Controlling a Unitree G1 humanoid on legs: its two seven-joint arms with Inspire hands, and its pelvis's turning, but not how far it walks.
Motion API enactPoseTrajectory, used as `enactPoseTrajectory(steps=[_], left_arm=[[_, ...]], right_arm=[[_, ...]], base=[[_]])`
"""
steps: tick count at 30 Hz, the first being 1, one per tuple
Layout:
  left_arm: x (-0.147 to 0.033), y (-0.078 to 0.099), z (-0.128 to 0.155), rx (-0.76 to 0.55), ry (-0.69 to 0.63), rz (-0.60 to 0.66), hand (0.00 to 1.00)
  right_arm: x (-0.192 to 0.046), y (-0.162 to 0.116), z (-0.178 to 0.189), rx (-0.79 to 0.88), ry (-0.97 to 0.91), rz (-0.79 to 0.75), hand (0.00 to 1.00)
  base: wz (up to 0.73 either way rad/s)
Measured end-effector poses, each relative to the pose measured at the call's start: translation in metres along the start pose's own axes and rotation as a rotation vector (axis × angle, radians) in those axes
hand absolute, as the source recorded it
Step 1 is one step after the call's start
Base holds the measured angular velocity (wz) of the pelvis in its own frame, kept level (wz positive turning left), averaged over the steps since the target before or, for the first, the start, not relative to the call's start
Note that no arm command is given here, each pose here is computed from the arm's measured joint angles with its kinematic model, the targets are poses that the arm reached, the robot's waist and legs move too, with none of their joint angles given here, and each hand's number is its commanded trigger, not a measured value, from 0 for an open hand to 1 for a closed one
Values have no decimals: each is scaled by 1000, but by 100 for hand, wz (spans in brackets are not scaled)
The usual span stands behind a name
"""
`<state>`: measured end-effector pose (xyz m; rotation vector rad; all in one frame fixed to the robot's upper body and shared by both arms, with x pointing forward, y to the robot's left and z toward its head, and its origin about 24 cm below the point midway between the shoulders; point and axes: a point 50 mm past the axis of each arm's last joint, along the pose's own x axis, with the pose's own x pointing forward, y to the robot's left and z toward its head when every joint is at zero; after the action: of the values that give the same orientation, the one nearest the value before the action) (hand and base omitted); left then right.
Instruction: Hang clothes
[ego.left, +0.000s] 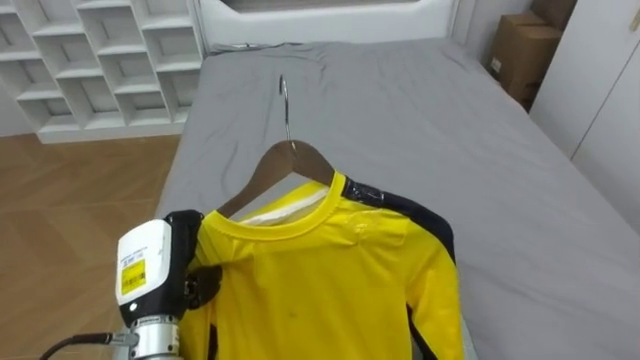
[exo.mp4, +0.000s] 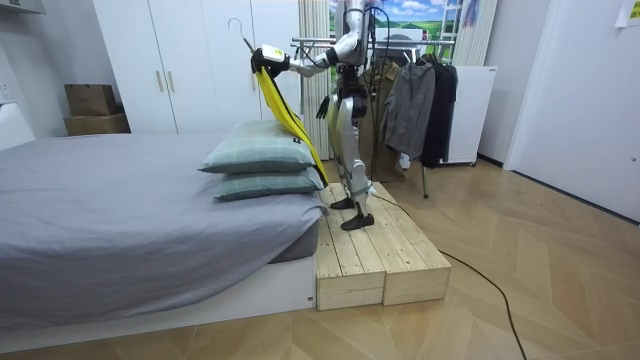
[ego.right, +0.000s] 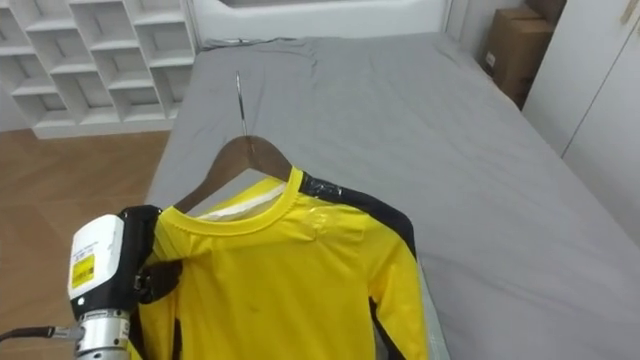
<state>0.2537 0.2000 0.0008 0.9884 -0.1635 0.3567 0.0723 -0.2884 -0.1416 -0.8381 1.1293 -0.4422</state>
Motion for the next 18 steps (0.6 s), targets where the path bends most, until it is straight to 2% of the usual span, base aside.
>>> enactPoseTrajectory(steps=[7, 11, 13, 18], left_arm=[[1, 5, 3, 3, -30, 14, 100], [-3, 5, 1, -9, 0, -10, 100], [-1, 10, 4, -18, -6, -6, 100], [1, 10, 7, -26, -15, -23, 100]], right_arm=[[1, -29, 46, 10, -261, -335, 0], [-3, -49, 65, 61, -380, -479, 0], [-8, -66, 82, 125, -459, -576, 0], [-23, -90, 114, 121, -658, -737, 0]], base=[[-3], [-8], [-15], [0]])
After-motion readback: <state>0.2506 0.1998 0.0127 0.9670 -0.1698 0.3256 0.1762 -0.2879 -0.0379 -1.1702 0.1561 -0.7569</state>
